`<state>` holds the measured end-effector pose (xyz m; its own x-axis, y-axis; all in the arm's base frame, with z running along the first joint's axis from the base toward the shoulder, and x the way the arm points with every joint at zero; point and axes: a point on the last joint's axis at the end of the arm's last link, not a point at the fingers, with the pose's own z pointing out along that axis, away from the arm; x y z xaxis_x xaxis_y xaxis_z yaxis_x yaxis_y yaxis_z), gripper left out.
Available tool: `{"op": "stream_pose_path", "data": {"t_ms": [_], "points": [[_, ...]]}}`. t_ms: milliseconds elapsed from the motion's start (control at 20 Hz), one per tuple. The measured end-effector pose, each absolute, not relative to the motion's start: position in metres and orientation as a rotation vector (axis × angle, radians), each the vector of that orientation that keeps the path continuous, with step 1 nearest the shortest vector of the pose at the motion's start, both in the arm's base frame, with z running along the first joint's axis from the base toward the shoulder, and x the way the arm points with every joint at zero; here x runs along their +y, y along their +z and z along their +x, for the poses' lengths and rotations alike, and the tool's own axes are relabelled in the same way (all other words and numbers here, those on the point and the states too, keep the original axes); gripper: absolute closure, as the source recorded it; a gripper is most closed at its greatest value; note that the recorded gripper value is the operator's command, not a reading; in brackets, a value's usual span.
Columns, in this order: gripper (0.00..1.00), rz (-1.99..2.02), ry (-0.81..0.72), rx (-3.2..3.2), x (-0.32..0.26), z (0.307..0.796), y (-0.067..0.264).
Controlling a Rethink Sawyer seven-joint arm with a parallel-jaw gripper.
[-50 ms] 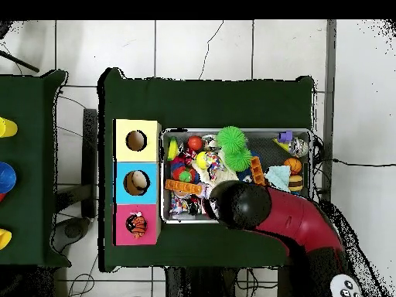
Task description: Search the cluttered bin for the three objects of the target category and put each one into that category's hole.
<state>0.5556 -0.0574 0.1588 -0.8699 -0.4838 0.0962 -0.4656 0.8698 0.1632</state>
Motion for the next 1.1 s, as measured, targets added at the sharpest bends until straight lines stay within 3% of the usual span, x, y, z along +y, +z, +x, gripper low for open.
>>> {"op": "stream_pose_path", "data": {"t_ms": [400,650,1100], "points": [[1.0,0.709,-0.289,-3.004,-0.089,0.564,0.11],[1.0,0.721,-0.263,-3.124,-0.128,0.541,0.067],[1.0,0.693,-0.335,-3.178,-0.153,0.505,0.094]]}}
